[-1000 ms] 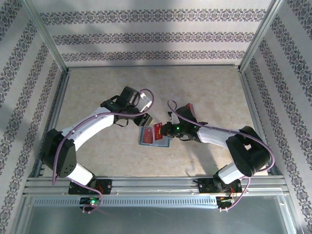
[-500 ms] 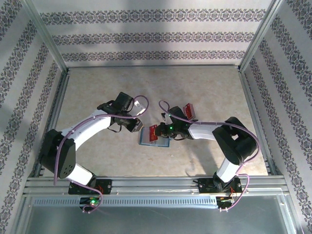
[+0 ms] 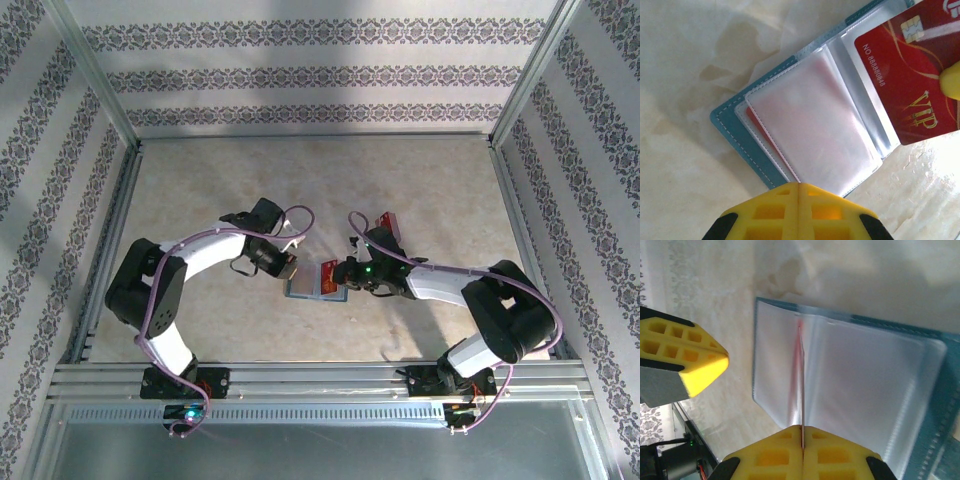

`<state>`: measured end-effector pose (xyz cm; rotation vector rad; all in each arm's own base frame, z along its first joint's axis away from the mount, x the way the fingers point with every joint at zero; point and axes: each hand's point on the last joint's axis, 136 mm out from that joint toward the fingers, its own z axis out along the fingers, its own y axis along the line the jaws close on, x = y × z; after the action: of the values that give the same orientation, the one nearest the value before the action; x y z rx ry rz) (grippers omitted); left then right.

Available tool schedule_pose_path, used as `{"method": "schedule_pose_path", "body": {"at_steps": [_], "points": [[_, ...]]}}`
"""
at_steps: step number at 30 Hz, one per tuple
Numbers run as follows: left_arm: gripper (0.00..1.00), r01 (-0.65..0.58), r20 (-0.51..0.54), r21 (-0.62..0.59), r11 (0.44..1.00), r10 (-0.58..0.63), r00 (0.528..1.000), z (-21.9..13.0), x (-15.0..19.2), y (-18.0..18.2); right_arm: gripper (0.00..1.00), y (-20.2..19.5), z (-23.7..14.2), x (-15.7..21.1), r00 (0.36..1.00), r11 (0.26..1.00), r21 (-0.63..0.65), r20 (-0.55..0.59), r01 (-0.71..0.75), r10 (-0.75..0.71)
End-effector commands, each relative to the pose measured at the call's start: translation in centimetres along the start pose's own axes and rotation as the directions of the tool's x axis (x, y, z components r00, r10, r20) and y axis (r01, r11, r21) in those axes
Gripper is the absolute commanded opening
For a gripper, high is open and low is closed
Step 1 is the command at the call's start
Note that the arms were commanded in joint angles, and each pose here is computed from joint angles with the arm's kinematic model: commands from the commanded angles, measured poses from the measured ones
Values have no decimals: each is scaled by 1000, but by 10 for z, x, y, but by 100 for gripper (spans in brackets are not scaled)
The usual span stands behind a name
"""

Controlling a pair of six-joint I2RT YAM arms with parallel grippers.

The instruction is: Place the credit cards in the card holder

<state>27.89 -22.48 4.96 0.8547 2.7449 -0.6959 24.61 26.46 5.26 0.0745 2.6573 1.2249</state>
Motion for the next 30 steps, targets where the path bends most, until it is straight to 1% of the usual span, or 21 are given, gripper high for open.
{"method": "schedule_pose_path", "body": {"at_steps": [1,5,8,11,16,19,30], "points": [[1,5,13,18,1000,-5,1000,5,-9,-3,0,3,1,1,1000,999,-36,-7,-12,12],[1,10,-18,16,1000,-9,1000,16,-5,0,0,-1,4,3,1000,999,-29,-24,-17,16],[1,11,-25,9,1000,-11,1000,20,-6,2,0,3,3,2,1000,999,-48,-25,-9,8],[1,16,-38,6,1000,-15,999,25,-3,4,0,7,6,3,999,998,-67,-52,-2,-1],[1,-6,-40,-30,1000,5,999,26,0,11,0,8,7,5,998,997,-72,-63,2,-7],[1,-2,-49,-24,1000,1,999,27,0,10,0,7,10,7,997,997,-75,-80,-4,-2],[1,-17,-54,-46,999,15,998,27,-1,14,0,12,10,6,996,995,-95,-84,3,-11]]}}
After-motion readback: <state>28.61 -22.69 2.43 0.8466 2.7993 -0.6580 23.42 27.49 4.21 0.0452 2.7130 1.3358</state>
